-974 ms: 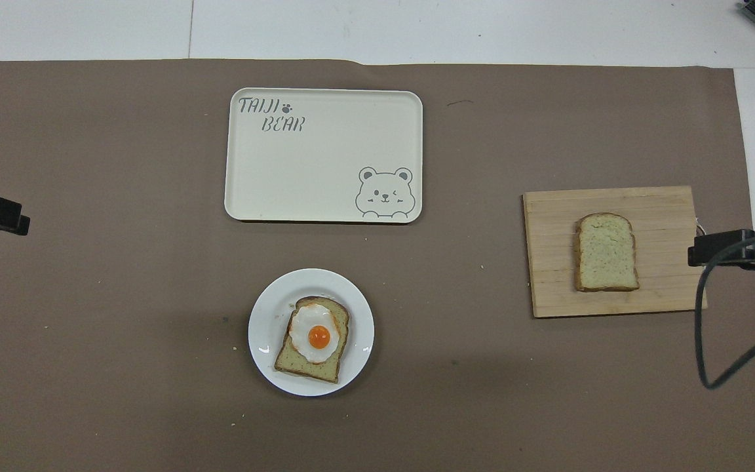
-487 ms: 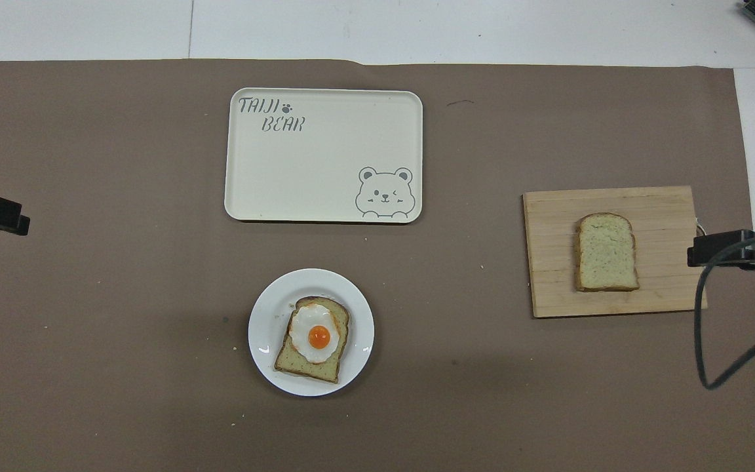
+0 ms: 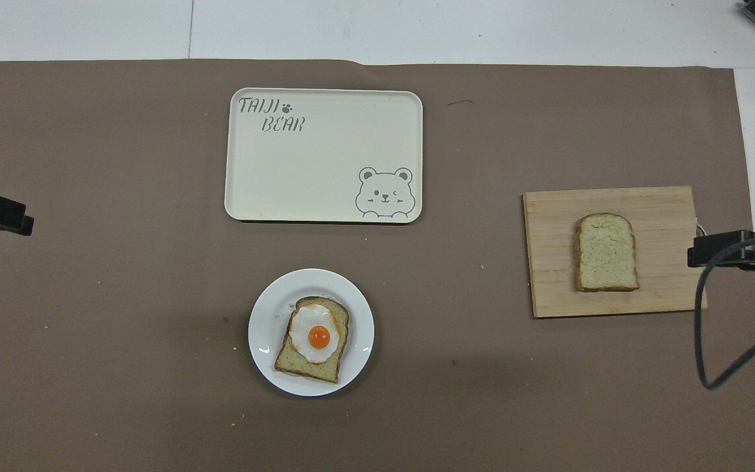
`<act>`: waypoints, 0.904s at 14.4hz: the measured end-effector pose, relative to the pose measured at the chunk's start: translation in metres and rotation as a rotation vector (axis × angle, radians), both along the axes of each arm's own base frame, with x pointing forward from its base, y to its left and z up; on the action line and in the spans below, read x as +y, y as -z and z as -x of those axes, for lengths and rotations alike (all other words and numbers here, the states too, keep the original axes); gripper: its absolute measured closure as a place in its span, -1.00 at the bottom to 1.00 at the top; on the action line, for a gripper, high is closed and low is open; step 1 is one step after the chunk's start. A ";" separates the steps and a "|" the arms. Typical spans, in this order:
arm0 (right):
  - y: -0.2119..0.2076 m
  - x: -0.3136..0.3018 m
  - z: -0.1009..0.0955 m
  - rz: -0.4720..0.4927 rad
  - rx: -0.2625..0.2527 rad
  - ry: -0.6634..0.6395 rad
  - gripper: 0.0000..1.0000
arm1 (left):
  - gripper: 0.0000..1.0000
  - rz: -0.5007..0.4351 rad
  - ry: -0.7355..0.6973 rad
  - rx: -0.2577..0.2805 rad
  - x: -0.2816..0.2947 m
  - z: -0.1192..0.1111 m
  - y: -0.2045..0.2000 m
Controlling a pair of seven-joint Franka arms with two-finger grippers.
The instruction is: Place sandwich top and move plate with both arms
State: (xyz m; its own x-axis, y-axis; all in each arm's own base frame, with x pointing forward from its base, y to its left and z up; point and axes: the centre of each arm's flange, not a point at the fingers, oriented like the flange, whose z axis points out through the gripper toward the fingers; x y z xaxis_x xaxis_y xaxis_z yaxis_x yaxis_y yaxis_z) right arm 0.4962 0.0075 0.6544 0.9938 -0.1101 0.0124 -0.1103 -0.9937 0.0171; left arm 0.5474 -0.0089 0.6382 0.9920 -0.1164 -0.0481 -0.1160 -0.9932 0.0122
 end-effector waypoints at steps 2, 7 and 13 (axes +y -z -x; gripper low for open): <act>0.000 0.000 0.000 0.000 0.000 0.000 -1.00 | -1.00 0.007 0.002 0.000 -0.002 0.000 0.000; 0.013 -0.014 0.000 0.000 0.027 -0.046 -1.00 | -1.00 0.011 0.003 0.000 -0.002 0.000 0.000; 0.080 -0.024 -0.027 -0.011 -0.005 -0.128 -1.00 | -1.00 0.011 -0.006 0.000 0.002 0.000 0.000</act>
State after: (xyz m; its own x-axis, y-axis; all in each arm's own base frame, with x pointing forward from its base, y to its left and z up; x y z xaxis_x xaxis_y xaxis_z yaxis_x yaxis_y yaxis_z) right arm 0.5236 -0.0166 0.5741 0.9997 0.0179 0.0170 0.0178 -0.9998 0.0058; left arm 0.5473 -0.0065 0.6385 0.9928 -0.1108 -0.0464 -0.1098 -0.9937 0.0231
